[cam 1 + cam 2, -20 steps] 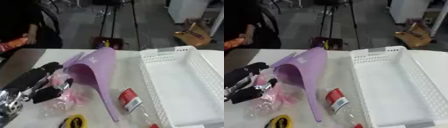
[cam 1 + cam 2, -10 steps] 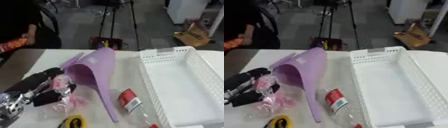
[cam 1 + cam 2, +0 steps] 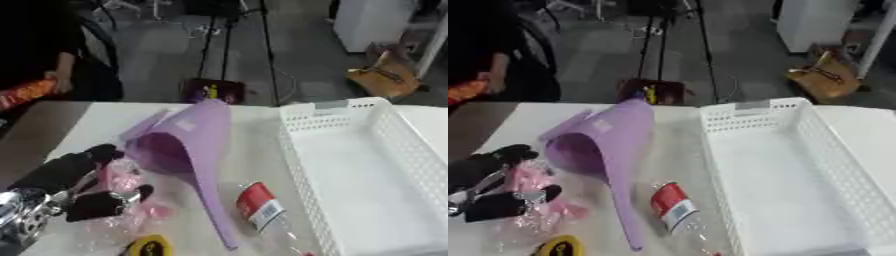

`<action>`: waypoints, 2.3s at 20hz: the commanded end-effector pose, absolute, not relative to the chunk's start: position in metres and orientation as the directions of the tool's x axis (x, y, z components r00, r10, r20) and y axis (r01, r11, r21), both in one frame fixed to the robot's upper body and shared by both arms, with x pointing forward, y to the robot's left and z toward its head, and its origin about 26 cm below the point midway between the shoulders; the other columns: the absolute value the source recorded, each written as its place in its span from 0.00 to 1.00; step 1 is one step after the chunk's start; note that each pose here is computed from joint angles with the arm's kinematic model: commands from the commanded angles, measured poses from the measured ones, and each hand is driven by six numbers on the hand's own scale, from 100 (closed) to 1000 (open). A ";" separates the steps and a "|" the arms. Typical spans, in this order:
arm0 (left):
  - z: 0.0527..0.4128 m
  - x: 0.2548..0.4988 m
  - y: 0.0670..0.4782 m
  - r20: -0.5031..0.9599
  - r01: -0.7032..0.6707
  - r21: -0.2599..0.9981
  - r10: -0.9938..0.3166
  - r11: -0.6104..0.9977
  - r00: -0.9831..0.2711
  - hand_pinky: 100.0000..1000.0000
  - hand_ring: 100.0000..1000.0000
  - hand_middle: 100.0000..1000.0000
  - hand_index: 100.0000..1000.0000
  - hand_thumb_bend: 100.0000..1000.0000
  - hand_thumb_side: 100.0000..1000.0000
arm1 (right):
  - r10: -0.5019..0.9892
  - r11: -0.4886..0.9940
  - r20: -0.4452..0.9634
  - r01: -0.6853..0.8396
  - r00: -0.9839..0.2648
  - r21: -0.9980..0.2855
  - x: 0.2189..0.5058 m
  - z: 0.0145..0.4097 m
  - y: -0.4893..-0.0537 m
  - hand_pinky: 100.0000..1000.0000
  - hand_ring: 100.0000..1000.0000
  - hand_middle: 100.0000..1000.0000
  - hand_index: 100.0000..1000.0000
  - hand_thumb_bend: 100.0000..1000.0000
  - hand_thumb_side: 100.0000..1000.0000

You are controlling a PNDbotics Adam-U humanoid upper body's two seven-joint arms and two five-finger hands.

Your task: Pick up objects on the table and place them in the box.

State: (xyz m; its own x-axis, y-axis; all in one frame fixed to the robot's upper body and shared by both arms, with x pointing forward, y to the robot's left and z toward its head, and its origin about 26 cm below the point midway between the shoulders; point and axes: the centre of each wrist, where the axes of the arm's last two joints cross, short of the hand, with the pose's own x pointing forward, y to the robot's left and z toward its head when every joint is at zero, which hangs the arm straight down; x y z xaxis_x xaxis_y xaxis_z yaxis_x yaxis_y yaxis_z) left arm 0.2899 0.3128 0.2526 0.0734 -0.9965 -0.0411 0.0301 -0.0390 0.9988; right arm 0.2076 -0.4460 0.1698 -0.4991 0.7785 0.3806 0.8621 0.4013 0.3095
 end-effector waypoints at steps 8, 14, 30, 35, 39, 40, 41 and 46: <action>0.264 0.288 0.312 -0.005 0.114 0.994 -0.999 0.000 0.043 0.72 0.86 1.00 1.00 0.46 0.95 | 0.788 0.386 0.352 0.851 -0.505 0.357 0.204 0.180 -0.448 0.65 0.55 0.51 0.55 0.00 0.61; 0.265 0.288 0.312 0.030 0.146 0.989 -0.999 0.035 0.041 0.66 0.83 1.00 1.00 0.45 0.87 | 0.786 0.370 0.356 0.846 -0.505 0.384 0.204 0.180 -0.448 0.65 0.55 0.51 0.55 0.00 0.60; 0.265 0.288 0.313 0.060 0.218 0.974 -0.997 0.069 0.046 0.44 0.79 1.00 1.00 0.46 0.56 | 0.787 0.339 0.356 0.835 -0.504 0.433 0.204 0.180 -0.448 0.65 0.54 0.50 0.53 0.00 0.59; 0.265 0.288 0.314 0.065 0.223 0.972 -0.996 0.076 0.056 0.40 0.73 0.98 1.00 0.38 0.49 | 0.787 0.331 0.354 0.830 -0.505 0.449 0.204 0.180 -0.448 0.64 0.54 0.50 0.53 0.00 0.59; 0.265 0.288 0.315 0.063 0.216 0.974 -0.996 0.075 0.064 0.41 0.69 0.96 1.00 0.32 0.46 | 0.788 0.326 0.352 0.827 -0.506 0.458 0.204 0.180 -0.448 0.64 0.54 0.50 0.53 0.00 0.59; 0.265 0.288 0.315 0.062 0.215 0.974 -0.996 0.075 0.066 0.41 0.69 0.96 1.00 0.32 0.46 | 0.788 0.325 0.351 0.826 -0.506 0.460 0.204 0.180 -0.448 0.64 0.54 0.50 0.53 0.00 0.59; 0.265 0.288 0.315 0.061 0.213 0.974 -0.996 0.074 0.067 0.40 0.67 0.95 1.00 0.31 0.43 | 0.788 0.324 0.351 0.826 -0.506 0.462 0.204 0.180 -0.448 0.64 0.54 0.50 0.53 0.00 0.59; 0.264 0.288 0.314 0.052 0.215 0.974 -0.997 0.065 0.064 0.32 0.59 0.91 1.00 0.26 0.38 | 0.787 0.319 0.349 0.820 -0.508 0.475 0.204 0.180 -0.448 0.64 0.54 0.49 0.52 0.00 0.58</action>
